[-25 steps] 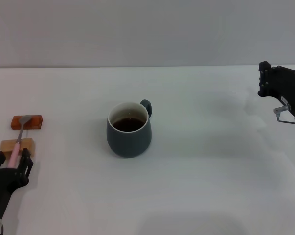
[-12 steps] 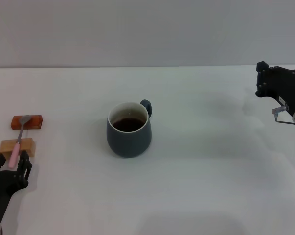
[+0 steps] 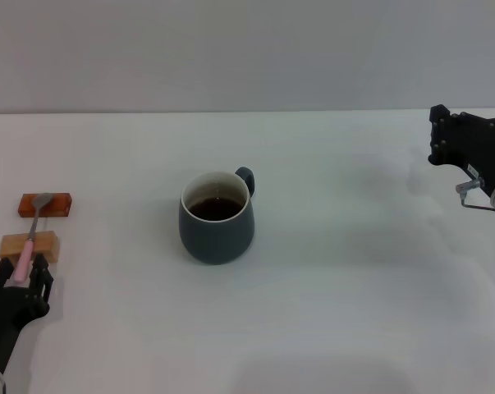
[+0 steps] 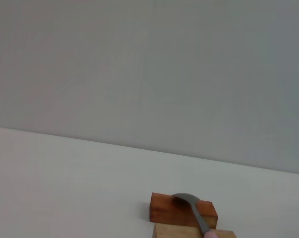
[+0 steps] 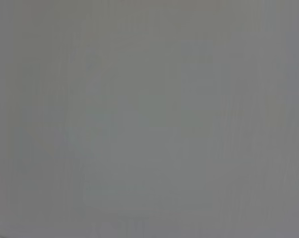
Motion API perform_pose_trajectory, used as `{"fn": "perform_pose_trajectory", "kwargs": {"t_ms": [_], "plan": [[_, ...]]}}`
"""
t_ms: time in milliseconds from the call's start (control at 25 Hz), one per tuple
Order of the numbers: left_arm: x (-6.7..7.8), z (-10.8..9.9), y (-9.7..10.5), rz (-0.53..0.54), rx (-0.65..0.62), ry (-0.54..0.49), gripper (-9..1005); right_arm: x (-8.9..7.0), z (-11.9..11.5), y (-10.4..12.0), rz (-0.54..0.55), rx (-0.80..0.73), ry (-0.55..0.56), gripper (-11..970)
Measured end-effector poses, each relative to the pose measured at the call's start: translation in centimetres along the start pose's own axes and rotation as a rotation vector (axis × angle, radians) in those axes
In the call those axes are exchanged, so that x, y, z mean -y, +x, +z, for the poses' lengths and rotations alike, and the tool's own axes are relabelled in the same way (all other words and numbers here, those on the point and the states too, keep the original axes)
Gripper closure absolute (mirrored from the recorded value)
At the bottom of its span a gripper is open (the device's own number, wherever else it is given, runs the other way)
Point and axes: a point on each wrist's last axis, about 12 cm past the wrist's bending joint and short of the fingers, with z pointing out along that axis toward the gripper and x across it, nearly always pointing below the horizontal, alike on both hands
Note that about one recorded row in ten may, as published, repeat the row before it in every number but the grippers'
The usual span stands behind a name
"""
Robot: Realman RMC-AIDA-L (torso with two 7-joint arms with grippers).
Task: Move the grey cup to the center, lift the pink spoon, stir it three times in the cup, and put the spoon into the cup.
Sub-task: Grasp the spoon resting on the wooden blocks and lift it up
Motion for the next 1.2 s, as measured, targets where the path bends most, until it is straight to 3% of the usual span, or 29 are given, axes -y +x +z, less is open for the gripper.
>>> {"fn": "perform_pose_trajectory", "kwargs": {"t_ms": [280, 1200], "plan": [[0.11, -0.01, 0.05, -0.001, -0.001, 0.002, 521, 0.02, -0.06, 0.06, -0.001, -0.002, 0.0, 949], [0.46, 0.48, -0.21, -0.005, 0.005, 0.013, 569, 0.0, -0.06, 0.07, -0.008, -0.003, -0.006, 950]]}}
